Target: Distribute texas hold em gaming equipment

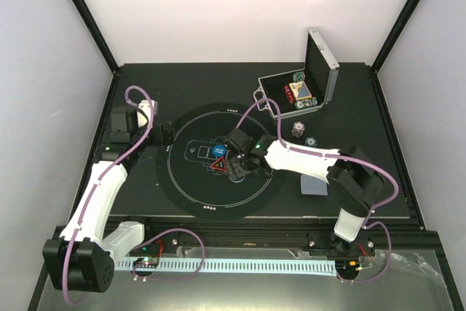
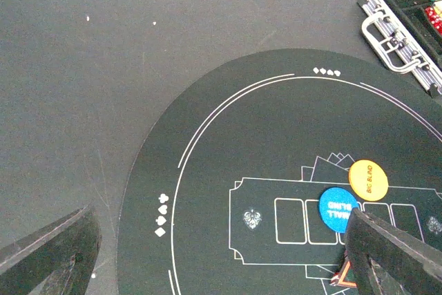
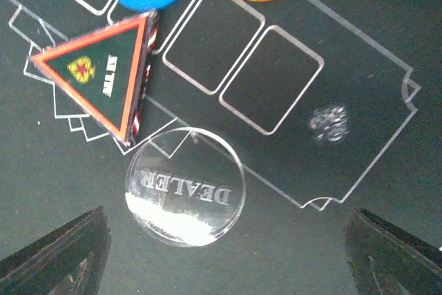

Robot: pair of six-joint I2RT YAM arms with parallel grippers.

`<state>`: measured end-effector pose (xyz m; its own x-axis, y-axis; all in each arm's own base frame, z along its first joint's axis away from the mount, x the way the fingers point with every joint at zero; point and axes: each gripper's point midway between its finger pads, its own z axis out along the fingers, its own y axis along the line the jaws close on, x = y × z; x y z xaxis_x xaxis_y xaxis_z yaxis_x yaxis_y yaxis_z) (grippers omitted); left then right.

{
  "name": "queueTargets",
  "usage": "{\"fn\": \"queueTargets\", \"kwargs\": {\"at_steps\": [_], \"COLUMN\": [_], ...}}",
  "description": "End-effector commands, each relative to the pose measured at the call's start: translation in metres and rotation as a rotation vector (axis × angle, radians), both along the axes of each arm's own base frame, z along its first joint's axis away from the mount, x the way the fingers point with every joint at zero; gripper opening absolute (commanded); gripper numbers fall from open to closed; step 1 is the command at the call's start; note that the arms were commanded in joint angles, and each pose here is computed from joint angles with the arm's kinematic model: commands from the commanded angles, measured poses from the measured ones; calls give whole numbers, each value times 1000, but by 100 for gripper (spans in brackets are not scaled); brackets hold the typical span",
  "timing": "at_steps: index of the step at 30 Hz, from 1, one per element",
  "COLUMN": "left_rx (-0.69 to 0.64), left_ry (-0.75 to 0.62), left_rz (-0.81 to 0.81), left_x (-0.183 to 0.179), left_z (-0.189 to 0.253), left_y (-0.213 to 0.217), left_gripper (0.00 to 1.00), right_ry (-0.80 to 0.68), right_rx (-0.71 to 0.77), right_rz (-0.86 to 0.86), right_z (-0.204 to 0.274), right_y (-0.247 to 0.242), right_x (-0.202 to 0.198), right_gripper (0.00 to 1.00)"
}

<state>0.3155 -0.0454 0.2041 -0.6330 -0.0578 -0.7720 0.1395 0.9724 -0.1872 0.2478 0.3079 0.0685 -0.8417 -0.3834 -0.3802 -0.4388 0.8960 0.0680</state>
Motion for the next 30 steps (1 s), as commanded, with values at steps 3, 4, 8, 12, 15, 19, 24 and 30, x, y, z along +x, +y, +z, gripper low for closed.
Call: {"fn": "queueTargets", "kwargs": {"at_steps": [3, 4, 8, 12, 15, 19, 24, 30], "left_rx": [6, 8, 17, 33, 37, 45, 46, 51], "left_ry": [-21, -18, -4, -1, 1, 11, 18, 20], "left_rz": [-27, -26, -26, -15, -16, -6, -8, -4], "left_x": [2, 2, 1, -1, -1, 0, 0, 0], "left_z": [14, 13, 7, 4, 3, 0, -2, -3], "left_y": [-6, -6, -6, -5, -5, -4, -4, -3], "left_gripper": [98, 98, 98, 98, 98, 99, 99, 99], "right_ry": [21, 22, 24, 23, 33, 31, 29, 24], "right_rx": [28, 31, 21, -11, -23, -17, -51, -69], "right_rz": [5, 7, 30, 69, 79, 113, 142, 127], "right_z": [-6, -8, -14, -22, -28, -30, -39, -43], "right_y": [16, 18, 23, 27, 29, 41, 47, 43], "right_x": [-7, -7, -7, -10, -13, -16, -20, -20], "right_gripper": [93, 93, 93, 93, 90, 87, 85, 84]}}
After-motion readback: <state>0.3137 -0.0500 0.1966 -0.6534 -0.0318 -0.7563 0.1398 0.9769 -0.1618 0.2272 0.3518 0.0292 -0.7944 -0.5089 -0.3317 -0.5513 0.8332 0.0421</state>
